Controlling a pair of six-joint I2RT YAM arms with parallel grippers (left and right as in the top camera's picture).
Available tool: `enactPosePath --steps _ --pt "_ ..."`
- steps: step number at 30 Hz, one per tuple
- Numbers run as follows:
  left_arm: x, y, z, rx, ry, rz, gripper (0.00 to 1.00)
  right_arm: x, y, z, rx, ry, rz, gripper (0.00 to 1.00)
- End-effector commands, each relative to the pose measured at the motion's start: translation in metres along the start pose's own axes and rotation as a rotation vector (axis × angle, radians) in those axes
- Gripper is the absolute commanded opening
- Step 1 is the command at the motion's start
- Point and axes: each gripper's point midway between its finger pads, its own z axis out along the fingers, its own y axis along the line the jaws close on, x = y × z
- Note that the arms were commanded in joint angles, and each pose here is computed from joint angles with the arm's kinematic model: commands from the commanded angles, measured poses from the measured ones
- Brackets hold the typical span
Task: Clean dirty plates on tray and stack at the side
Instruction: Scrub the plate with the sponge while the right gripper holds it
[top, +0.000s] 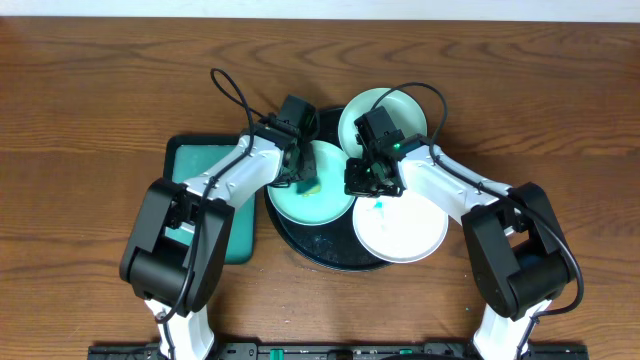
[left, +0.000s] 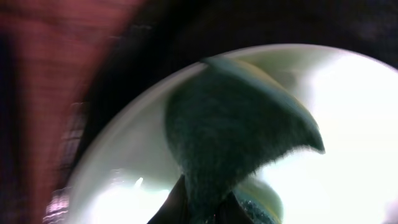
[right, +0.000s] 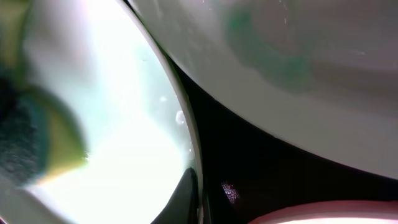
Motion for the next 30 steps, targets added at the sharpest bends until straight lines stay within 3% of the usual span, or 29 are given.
enactPosePath --steps 1,4,7,15,19,30 --pt "0.024 0.125 0.017 -0.51 0.039 -0.074 0.07 0.027 -0.025 0.017 0.099 0.083 0.026 0.01" --pt "0.046 0.134 0.009 -0.552 0.125 -0.107 0.07 0.027 -0.025 0.017 0.099 0.084 0.026 0.01" --pt "0.068 0.124 0.009 -0.486 0.246 -0.095 0.07 0.027 -0.025 0.017 0.099 0.084 0.026 0.01" --pt "0.115 0.04 0.01 0.022 0.525 0.124 0.07 0.029 -0.026 0.017 0.102 0.089 0.027 0.01" --pt "0.127 -0.003 0.005 0.232 0.557 0.218 0.07 0.029 -0.026 0.017 0.101 0.089 0.027 0.01" --pt "0.134 -0.063 0.01 0.335 0.473 0.287 0.07 0.029 -0.026 0.017 0.103 0.092 0.027 0.01"
